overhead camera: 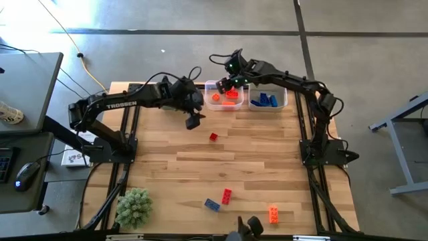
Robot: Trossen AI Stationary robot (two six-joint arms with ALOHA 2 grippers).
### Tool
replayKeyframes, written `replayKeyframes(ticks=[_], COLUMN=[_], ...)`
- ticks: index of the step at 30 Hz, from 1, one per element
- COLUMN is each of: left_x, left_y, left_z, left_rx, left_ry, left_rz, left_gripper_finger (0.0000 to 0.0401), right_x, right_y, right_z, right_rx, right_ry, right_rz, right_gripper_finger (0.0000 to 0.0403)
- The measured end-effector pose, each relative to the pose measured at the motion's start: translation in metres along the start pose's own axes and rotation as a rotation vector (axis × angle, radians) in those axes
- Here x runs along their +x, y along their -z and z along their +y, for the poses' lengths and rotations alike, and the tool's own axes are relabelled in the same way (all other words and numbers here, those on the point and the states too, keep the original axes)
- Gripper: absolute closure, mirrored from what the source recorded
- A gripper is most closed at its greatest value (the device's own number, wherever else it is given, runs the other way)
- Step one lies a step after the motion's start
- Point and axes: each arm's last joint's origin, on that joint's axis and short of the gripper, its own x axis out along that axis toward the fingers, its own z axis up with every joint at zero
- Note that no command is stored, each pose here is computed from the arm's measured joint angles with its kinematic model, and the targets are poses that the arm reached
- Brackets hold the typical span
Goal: Sort & place blocks by color
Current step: Put the blue game piece into the white bin
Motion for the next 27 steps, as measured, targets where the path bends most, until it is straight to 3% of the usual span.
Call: replayKeyframes(ticks=[5, 14, 27], left_x=[0.001, 0.001, -0.002], left_y=[-0.002, -0.001, 0.007], left_z=[-0.022, -0.063, -0.143], left_rx=[0.121, 0.239, 0.259], left_ry=[0.054, 0.141, 0.25], left_rz=[0.006, 0.025, 0.031], left_gripper_finger=[0.0126, 0.0126, 0.0126], right_x=[-0.024, -0.059, -0.062], right_y=[-0.009, -0.005, 0.002], right_z=[0.009, 0.029, 0.038], right_rx=[-0.03, -0.137, -0.203], right_ry=[0.037, 0.156, 0.063], right_rz=[0.002, 0.048, 0.115], right_gripper_finger=[0.0217, 0.0217, 0.0217])
